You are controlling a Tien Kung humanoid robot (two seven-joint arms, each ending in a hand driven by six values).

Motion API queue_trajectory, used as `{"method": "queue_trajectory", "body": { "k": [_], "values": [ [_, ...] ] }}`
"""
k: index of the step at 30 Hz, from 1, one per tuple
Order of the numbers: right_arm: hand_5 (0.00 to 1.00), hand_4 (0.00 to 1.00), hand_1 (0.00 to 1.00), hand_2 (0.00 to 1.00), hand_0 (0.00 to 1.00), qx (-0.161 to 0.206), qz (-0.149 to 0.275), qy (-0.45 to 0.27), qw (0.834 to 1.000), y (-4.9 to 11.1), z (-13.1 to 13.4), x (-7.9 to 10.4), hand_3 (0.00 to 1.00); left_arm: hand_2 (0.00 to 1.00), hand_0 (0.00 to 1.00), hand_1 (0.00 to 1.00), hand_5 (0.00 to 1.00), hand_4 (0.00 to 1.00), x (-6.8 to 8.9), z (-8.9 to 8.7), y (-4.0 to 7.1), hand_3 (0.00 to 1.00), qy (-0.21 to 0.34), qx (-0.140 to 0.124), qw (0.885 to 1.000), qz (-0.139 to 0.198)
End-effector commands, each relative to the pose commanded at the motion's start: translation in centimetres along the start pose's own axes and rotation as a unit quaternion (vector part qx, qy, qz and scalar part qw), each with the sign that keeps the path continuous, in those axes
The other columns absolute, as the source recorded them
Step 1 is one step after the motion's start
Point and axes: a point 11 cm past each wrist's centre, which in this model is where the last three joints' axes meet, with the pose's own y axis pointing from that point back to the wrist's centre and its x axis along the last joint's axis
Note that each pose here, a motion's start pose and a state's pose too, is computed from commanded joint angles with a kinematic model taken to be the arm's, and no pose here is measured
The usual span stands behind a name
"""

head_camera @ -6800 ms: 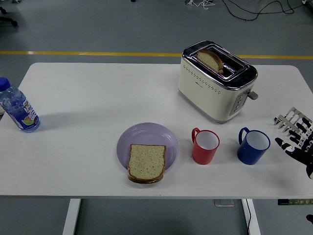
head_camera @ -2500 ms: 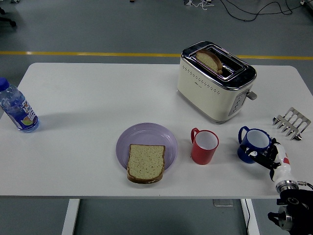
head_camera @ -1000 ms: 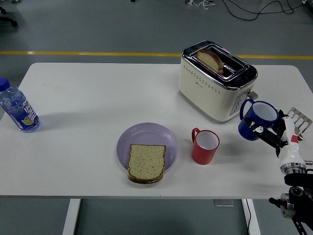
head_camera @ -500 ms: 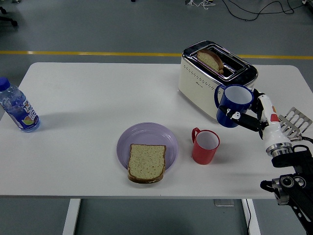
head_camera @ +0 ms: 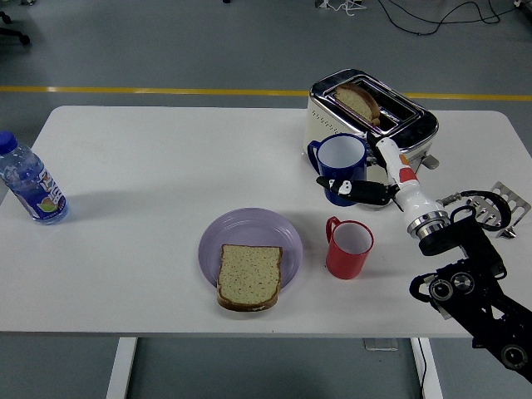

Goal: Pick up the cup,pour liquid into bread,place the cup on the desk

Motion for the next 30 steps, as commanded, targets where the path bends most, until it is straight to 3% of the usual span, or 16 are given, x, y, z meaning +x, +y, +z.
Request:
{"method": "queue_trajectory", "body": {
  "k": [10, 17, 21, 25, 30],
  "values": [
    [0.026, 0.791, 0.292, 0.515, 0.213, 0.038, -0.039, 0.097, 0.994, -1.1, -1.9, -2.3, 0.542, 0.740, 0.670, 0.739, 0.998, 0.399, 0.2, 0.2, 0.0, 0.634, 0.003, -0.002, 1.000, 0.001],
    [0.025, 0.785, 0.296, 0.514, 0.219, 0.068, -0.064, 0.178, 0.980, -1.4, -2.6, -3.5, 0.542, 0.739, 0.670, 0.739, 0.998, 0.398, 0.3, 0.3, 0.1, 0.634, 0.004, -0.003, 1.000, 0.001],
    [0.021, 0.774, 0.300, 0.513, 0.242, 0.096, -0.081, 0.232, 0.964, -1.3, -3.2, -4.5, 0.544, 0.740, 0.670, 0.739, 0.998, 0.398, 0.3, 0.3, 0.1, 0.634, 0.004, -0.003, 1.000, 0.001],
    [0.021, 0.774, 0.300, 0.513, 0.242, 0.132, -0.090, 0.313, 0.936, -1.4, -3.8, -5.4, 0.544, 0.740, 0.670, 0.739, 0.998, 0.398, 0.3, 0.3, 0.1, 0.634, 0.004, -0.003, 1.000, 0.000],
    [0.022, 0.755, 0.311, 0.515, 0.268, 0.151, -0.100, 0.362, 0.914, -1.6, -4.3, -5.9, 0.546, 0.740, 0.669, 0.740, 0.998, 0.398, 0.3, 0.3, 0.1, 0.635, 0.005, -0.003, 1.000, 0.001]
  ]
}}
